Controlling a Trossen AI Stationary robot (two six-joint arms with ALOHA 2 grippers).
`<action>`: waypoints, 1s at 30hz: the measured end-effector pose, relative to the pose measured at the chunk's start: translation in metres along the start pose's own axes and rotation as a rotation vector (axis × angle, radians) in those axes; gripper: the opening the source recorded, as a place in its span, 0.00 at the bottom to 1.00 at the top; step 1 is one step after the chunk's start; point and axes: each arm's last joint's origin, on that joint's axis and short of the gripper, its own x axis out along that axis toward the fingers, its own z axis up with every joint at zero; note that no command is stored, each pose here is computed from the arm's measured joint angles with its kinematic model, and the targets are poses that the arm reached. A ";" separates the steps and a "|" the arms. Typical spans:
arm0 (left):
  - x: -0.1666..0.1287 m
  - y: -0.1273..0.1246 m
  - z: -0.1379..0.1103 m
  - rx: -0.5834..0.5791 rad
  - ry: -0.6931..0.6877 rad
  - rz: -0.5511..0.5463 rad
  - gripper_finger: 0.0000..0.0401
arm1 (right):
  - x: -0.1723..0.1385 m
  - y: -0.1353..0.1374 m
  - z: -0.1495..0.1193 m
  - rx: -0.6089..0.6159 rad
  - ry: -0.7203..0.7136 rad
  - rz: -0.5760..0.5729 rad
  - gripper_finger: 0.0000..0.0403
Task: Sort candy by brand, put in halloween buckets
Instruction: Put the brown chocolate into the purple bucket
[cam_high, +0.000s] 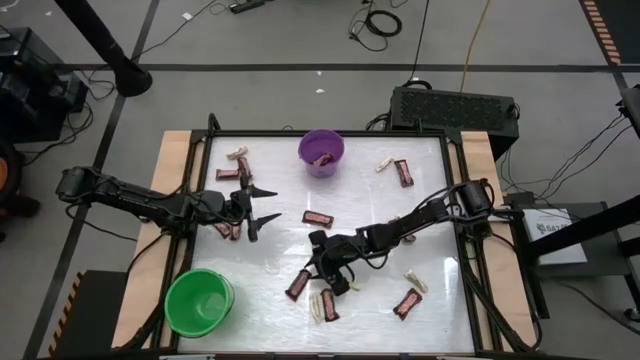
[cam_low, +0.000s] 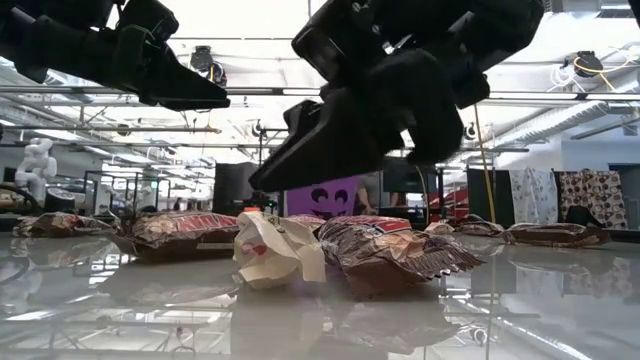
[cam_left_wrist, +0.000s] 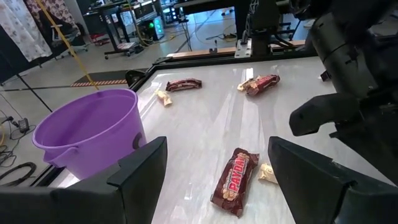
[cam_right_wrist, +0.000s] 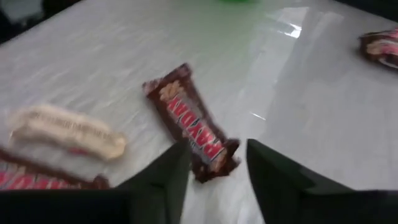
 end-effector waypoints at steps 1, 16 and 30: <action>0.000 0.000 0.000 0.000 0.000 0.000 0.71 | 0.000 -0.002 0.001 0.018 -0.007 -0.013 0.44; 0.000 0.000 0.000 0.000 0.000 0.000 0.71 | 0.019 -0.017 -0.020 0.180 -0.068 0.063 0.58; 0.000 -0.003 -0.007 0.017 0.056 -0.095 0.71 | 0.028 -0.014 -0.039 0.204 0.025 0.077 0.44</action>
